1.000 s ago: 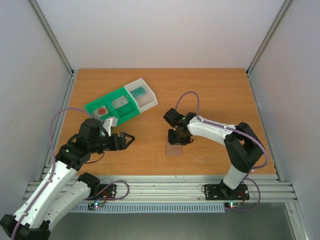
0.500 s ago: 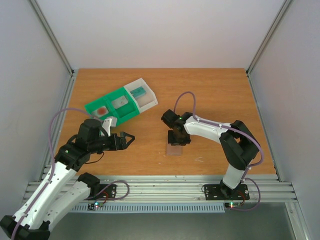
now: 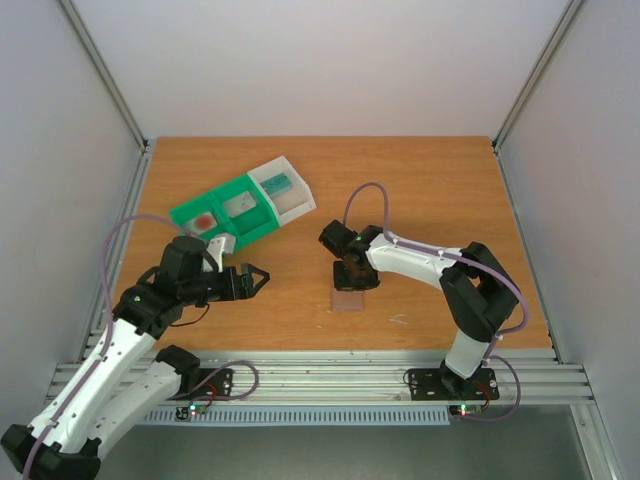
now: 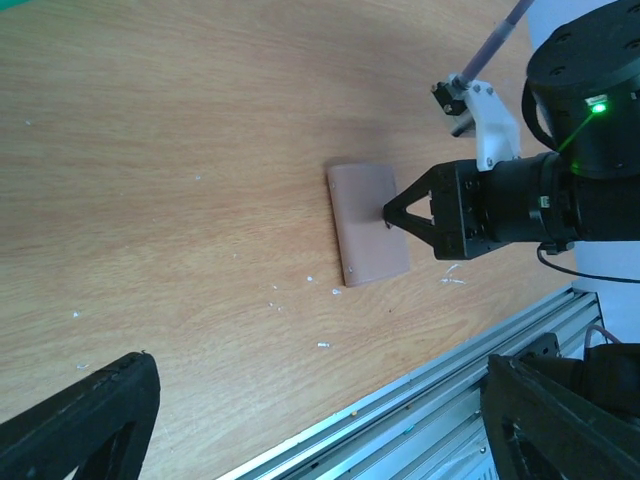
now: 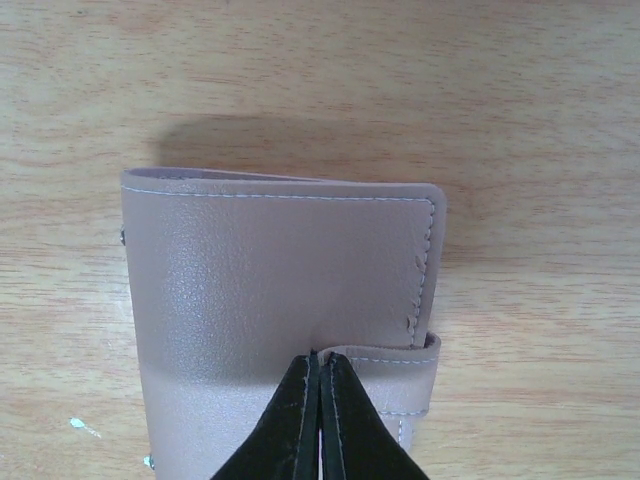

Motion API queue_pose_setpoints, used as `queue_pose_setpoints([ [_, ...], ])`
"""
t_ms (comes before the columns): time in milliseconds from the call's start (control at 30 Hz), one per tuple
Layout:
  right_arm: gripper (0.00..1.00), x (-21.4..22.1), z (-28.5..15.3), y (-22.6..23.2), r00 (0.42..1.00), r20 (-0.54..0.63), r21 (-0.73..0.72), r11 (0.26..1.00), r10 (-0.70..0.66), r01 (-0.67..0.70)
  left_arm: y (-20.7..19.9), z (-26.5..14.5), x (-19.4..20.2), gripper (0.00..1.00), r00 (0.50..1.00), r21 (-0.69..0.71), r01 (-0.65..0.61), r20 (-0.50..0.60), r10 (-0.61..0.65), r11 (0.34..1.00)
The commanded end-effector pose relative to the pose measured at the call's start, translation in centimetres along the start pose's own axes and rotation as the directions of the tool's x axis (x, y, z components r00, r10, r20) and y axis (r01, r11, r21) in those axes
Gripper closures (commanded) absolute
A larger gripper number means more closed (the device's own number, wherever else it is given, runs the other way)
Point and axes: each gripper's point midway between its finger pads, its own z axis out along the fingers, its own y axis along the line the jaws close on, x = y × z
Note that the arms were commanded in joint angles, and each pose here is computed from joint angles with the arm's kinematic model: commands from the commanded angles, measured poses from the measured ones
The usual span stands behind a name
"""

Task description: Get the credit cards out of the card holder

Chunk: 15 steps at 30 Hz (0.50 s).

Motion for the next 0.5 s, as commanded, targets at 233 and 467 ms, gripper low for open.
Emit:
queue_pose_setpoints([
  [233, 0.99, -0.2, -2.9, 4.2, 0.991, 0.1, -0.212, 0.971, -0.09, 0.11, 0.2, 1.2, 0.2, 0.16, 0.998, 0.008, 0.043, -0.041, -0.043, 0.999],
  [467, 0.99, -0.1, -7.3, 6.8, 0.982, 0.173, -0.399, 0.905, -0.081, 0.145, -0.6, 2.6, 0.5, 0.18, 0.992, 0.078, 0.098, -0.081, -0.092, 0.992],
])
